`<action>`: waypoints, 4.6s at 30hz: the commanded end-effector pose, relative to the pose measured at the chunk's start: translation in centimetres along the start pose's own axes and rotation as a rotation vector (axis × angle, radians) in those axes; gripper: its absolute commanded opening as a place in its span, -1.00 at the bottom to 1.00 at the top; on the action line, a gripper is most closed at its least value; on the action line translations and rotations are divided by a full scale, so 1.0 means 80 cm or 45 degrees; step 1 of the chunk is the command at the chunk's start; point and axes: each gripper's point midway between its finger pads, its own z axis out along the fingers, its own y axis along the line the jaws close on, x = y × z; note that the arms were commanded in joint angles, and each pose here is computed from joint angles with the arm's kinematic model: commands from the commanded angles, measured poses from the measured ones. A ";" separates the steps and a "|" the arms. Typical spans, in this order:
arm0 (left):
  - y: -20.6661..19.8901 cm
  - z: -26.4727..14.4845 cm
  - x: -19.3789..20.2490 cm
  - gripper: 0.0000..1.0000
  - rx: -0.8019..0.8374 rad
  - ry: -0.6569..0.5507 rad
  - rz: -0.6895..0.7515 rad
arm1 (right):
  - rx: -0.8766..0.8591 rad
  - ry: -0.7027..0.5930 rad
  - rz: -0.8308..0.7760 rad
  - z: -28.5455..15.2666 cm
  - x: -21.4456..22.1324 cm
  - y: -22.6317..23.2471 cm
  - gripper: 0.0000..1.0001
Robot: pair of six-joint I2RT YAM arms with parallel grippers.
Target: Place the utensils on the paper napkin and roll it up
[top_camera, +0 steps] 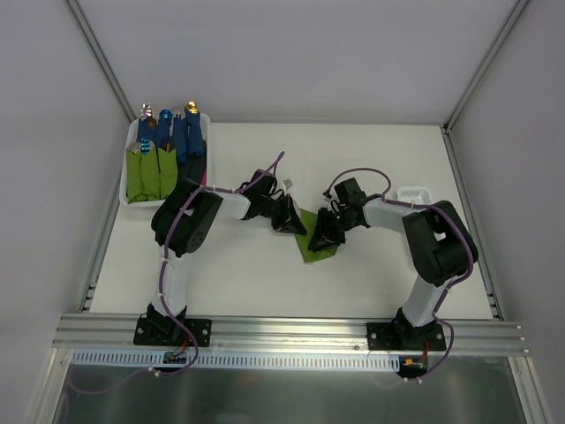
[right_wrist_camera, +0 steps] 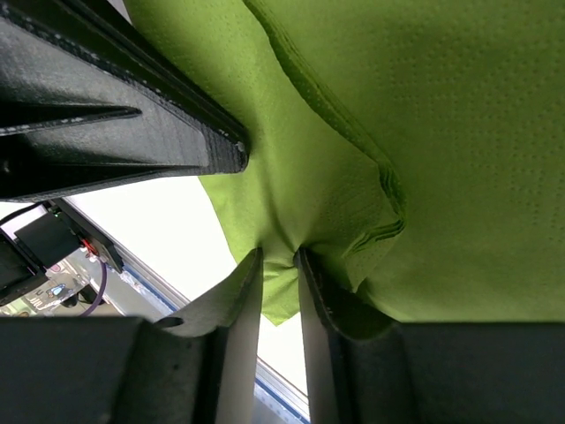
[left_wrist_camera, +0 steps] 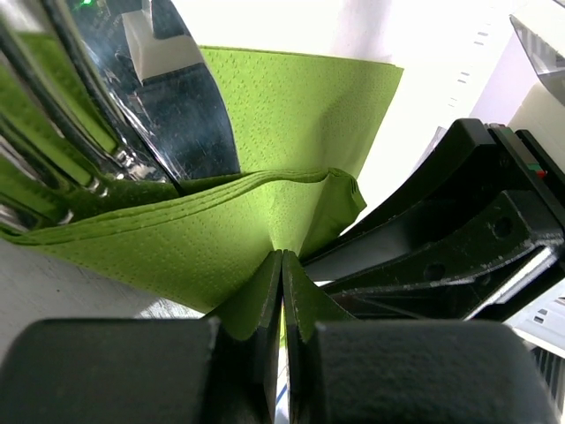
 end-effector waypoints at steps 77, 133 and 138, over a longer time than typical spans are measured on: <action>0.026 0.002 -0.022 -1.00 -0.063 -0.041 0.017 | 0.079 -0.282 0.175 -0.026 -0.061 -0.054 -0.71; 0.053 -0.006 -0.023 -1.00 -0.124 -0.067 -0.035 | -0.165 -0.281 0.043 -0.046 -0.067 0.080 -0.94; 0.053 -0.007 -0.025 -1.00 -0.126 -0.073 -0.032 | -0.211 -0.255 0.080 -0.036 -0.055 0.084 -0.88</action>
